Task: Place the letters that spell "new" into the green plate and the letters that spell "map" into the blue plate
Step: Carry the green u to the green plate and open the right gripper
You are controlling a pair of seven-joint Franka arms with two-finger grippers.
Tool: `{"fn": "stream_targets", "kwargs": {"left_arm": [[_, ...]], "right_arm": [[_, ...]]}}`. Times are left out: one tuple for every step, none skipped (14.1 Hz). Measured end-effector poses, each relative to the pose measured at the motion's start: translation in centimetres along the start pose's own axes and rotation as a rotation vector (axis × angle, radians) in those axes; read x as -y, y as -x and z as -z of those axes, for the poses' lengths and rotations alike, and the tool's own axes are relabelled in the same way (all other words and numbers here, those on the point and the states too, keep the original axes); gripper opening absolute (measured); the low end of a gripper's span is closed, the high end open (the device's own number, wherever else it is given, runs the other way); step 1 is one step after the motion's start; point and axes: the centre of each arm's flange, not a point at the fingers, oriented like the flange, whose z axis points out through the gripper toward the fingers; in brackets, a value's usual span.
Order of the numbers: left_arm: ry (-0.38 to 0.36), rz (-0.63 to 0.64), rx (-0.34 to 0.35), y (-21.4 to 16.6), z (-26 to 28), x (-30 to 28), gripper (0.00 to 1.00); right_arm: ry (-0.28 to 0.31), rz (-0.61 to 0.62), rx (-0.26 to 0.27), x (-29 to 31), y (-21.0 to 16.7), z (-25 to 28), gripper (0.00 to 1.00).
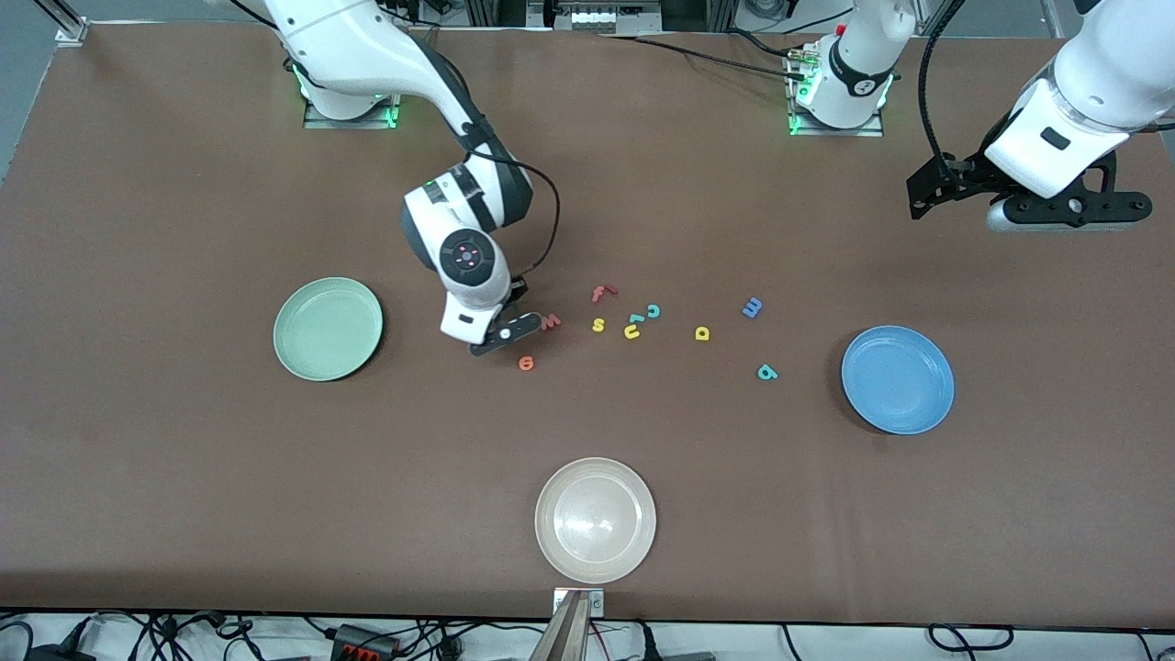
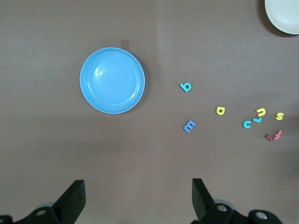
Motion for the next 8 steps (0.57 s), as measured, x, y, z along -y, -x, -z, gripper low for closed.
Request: {"fn": "stream_targets", "kwargs": {"left_arm": [[0.000, 0.000, 0.000, 0.0, 0.0, 0.0, 1.00], [0.000, 0.000, 0.000, 0.0, 0.0, 0.0, 1.00], [0.000, 0.000, 0.000, 0.0, 0.0, 0.0, 1.00], [0.000, 0.000, 0.000, 0.0, 0.0, 0.0, 1.00], [0.000, 0.000, -0.001, 0.0, 0.0, 0.0, 1.00], [0.000, 0.000, -0.002, 0.0, 0.1, 0.0, 1.00], [0.001, 0.000, -0.003, 0.0, 0.1, 0.0, 1.00], [0.001, 0.000, -0.003, 0.0, 0.1, 0.0, 1.00]], "right_arm": [[0.013, -0.052, 0.024, -3.3, 0.4, 1.5, 0.27], [0.026, -0.110, 0.040, -7.1, 0.8, 2.6, 0.27], [0.035, -0.164, 0.051, -10.8, 1.2, 3.3, 0.27], [0.041, -0.213, 0.060, -13.9, 1.6, 3.3, 0.27], [0.042, -0.252, 0.071, -16.5, 2.0, 2.8, 0.27], [0.039, -0.281, 0.088, -18.8, 2.5, 1.9, 0.27], [0.032, -0.299, 0.106, -20.8, 2.9, 1.0, 0.27], [0.026, -0.310, 0.123, -22.5, 3.4, 0.0, 0.27]]}}
